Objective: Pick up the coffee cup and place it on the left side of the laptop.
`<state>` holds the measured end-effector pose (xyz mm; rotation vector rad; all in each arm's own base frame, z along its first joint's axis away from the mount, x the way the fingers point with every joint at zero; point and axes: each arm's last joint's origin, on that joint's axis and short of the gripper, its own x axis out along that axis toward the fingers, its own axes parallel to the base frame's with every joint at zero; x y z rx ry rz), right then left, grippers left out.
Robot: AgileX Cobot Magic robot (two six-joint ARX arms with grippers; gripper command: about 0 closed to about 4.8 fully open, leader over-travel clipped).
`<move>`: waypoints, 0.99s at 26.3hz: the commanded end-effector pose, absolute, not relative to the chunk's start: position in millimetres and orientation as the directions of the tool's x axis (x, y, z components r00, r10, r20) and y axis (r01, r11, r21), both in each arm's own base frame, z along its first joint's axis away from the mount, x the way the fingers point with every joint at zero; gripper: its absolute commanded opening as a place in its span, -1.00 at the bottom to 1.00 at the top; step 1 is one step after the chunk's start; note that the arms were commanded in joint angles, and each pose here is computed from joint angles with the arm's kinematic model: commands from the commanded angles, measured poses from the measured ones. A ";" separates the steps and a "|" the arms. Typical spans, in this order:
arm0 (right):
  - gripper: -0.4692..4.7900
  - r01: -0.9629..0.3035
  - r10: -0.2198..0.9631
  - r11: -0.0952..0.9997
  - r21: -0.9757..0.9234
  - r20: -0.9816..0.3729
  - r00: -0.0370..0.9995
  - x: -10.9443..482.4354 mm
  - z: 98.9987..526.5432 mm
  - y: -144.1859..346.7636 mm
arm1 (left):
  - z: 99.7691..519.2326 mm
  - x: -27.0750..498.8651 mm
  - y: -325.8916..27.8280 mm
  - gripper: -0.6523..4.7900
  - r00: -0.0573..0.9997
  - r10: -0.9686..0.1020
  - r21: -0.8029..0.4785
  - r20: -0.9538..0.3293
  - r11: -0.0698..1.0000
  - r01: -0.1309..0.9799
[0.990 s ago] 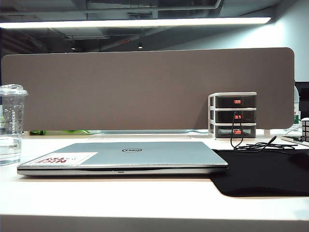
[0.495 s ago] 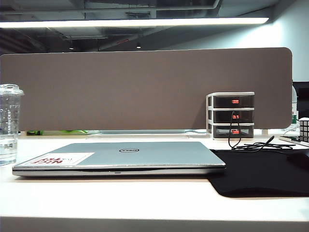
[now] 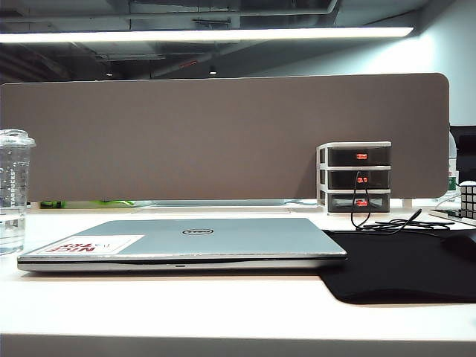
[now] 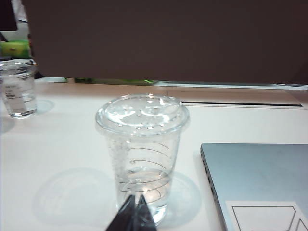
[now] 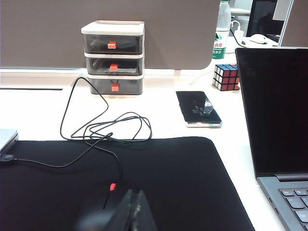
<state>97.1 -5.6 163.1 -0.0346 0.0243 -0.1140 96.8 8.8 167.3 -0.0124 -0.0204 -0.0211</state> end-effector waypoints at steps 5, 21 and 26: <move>-0.83 0.121 -0.121 0.992 -0.035 -0.013 0.993 97.3 162.5 -5.8 | 166.3 97.4 0.7 -0.78 0.998 -0.066 0.002 0.009 0.998 0.066; -0.82 0.120 -0.121 0.992 -0.036 -0.025 0.992 97.3 161.3 -5.8 | 162.9 97.4 0.7 -0.78 0.998 -0.056 -0.002 -0.026 0.998 0.056; -0.82 0.120 -0.121 0.992 -0.036 -0.025 0.992 97.3 161.3 -5.8 | 162.9 97.4 0.7 -0.78 0.998 -0.056 -0.002 -0.026 0.998 0.056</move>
